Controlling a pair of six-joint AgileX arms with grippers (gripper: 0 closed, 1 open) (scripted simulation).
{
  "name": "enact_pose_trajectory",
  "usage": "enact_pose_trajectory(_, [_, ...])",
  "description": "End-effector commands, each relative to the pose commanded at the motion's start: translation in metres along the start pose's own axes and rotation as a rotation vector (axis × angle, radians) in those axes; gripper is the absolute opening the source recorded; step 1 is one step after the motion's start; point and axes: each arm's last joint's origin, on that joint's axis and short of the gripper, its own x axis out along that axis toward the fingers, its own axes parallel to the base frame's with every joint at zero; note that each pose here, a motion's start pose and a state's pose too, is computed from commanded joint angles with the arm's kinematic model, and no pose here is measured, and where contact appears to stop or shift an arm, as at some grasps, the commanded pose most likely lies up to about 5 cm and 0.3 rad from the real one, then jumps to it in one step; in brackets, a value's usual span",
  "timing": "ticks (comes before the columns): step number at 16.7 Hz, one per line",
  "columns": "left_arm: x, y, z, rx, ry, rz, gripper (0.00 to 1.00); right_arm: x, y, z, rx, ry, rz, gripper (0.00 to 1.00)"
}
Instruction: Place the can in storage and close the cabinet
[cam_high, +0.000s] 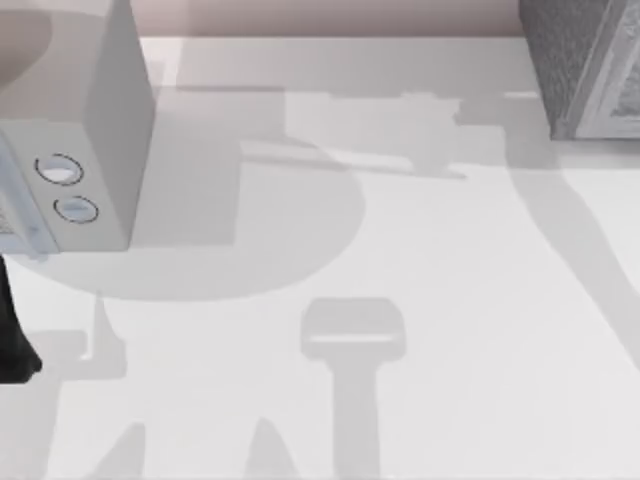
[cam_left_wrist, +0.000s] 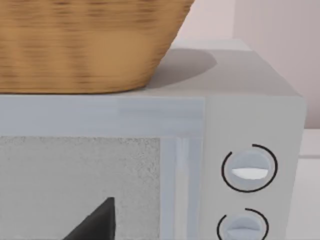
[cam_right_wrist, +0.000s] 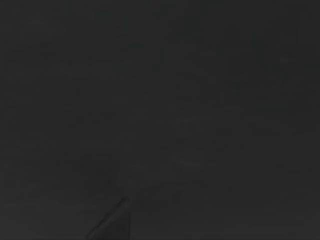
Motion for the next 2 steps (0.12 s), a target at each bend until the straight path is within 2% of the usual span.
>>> enact_pose_trajectory(2, [0.0000, 0.0000, 0.0000, 0.000, 0.000, 0.000, 1.00, 0.0029, 0.0000, -0.0006, -0.001, 0.002, 0.000, 1.00])
